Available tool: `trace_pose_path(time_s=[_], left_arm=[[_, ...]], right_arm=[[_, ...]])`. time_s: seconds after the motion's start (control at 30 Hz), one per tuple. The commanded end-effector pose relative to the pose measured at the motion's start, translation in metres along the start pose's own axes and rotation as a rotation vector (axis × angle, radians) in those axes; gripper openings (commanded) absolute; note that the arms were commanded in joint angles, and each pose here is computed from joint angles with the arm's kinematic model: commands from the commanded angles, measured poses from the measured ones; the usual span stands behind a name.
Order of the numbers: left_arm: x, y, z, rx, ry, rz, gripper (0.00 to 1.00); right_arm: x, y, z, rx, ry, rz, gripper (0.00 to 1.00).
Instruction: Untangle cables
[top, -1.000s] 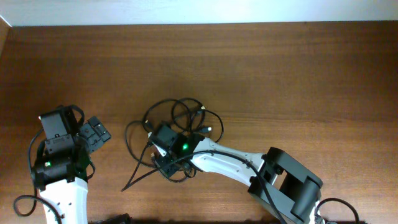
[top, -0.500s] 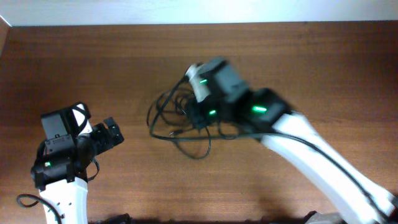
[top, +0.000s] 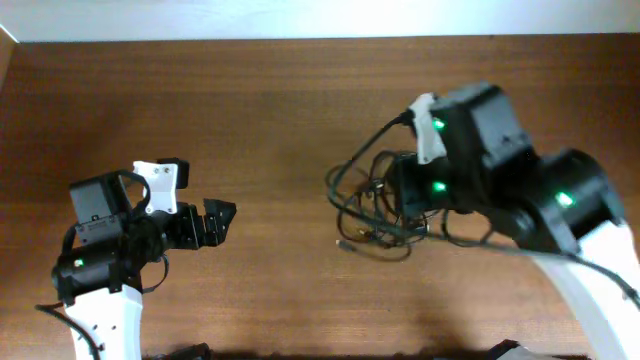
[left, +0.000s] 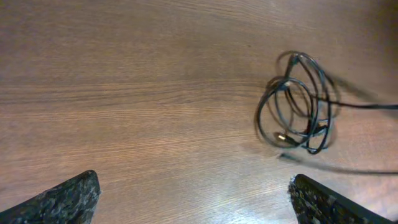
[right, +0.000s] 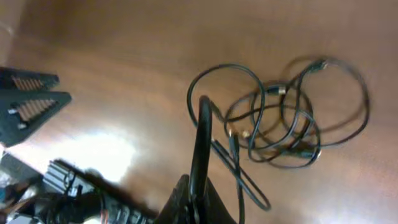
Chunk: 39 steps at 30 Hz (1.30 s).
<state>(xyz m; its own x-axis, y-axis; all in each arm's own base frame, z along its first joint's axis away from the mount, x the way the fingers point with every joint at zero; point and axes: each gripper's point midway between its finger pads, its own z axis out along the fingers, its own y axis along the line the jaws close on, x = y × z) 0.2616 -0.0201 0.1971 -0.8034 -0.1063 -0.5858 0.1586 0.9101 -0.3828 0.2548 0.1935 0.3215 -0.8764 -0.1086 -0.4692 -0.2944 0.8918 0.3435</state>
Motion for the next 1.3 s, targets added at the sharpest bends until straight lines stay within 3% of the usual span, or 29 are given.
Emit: trace_pose_path(time_s=[0.0, 0.1, 0.13, 0.23, 0.4, 0.6, 0.77, 0.9, 1.0, 1.07, 1.13, 1.27], left_arm=[[0.002, -0.026, 0.006, 0.083, 0.022, 0.127, 0.99], [0.014, -0.065, 0.016, 0.183, 0.07, 0.33, 0.99], [0.014, -0.074, 0.019, 0.205, 0.076, 0.32, 0.99], [0.009, -0.104, 0.026, 0.364, 0.116, 0.058, 0.99], [-0.007, -0.134, 0.036, 0.598, 0.227, -0.296, 0.99], [-0.003, -0.123, 0.06, 0.494, 0.444, -0.871, 0.99], [-0.002, -0.111, 0.069, 0.386, 0.46, -1.066, 0.99], [-0.002, -0.097, 0.078, 0.289, 0.413, -1.127, 0.99], [-0.009, -0.097, 0.08, 0.3, 0.386, -1.126, 0.99], [-0.021, -0.099, 0.081, 0.334, 0.343, -1.087, 0.88], [-0.021, -0.105, 0.084, 0.336, 0.337, -1.055, 0.84], [-0.014, -0.116, 0.088, 0.316, 0.352, -1.019, 0.6]], right_arm=[[0.003, 0.017, 0.01, -0.098, 0.06, -0.008, 0.04], [-0.016, 0.026, 0.005, -0.135, -0.03, -0.05, 0.04], [-0.023, 0.03, 0.001, -0.15, -0.067, -0.059, 0.04], [-0.042, 0.054, -0.018, -0.267, -0.176, -0.103, 0.04], [-0.046, 0.058, -0.029, -0.287, -0.221, -0.125, 0.04], [-0.045, 0.069, -0.042, -0.343, -0.25, -0.198, 0.04], [-0.036, 0.094, -0.053, -0.485, -0.245, -0.353, 0.04], [-0.026, 0.112, -0.063, -0.604, -0.234, -0.435, 0.04], [-0.023, 0.115, -0.065, -0.633, -0.225, -0.448, 0.04], [-0.019, 0.121, -0.069, -0.675, -0.215, -0.458, 0.04], [-0.017, 0.124, -0.069, -0.679, -0.212, -0.467, 0.04], [-0.018, 0.123, -0.067, -0.658, -0.218, -0.467, 0.04]])
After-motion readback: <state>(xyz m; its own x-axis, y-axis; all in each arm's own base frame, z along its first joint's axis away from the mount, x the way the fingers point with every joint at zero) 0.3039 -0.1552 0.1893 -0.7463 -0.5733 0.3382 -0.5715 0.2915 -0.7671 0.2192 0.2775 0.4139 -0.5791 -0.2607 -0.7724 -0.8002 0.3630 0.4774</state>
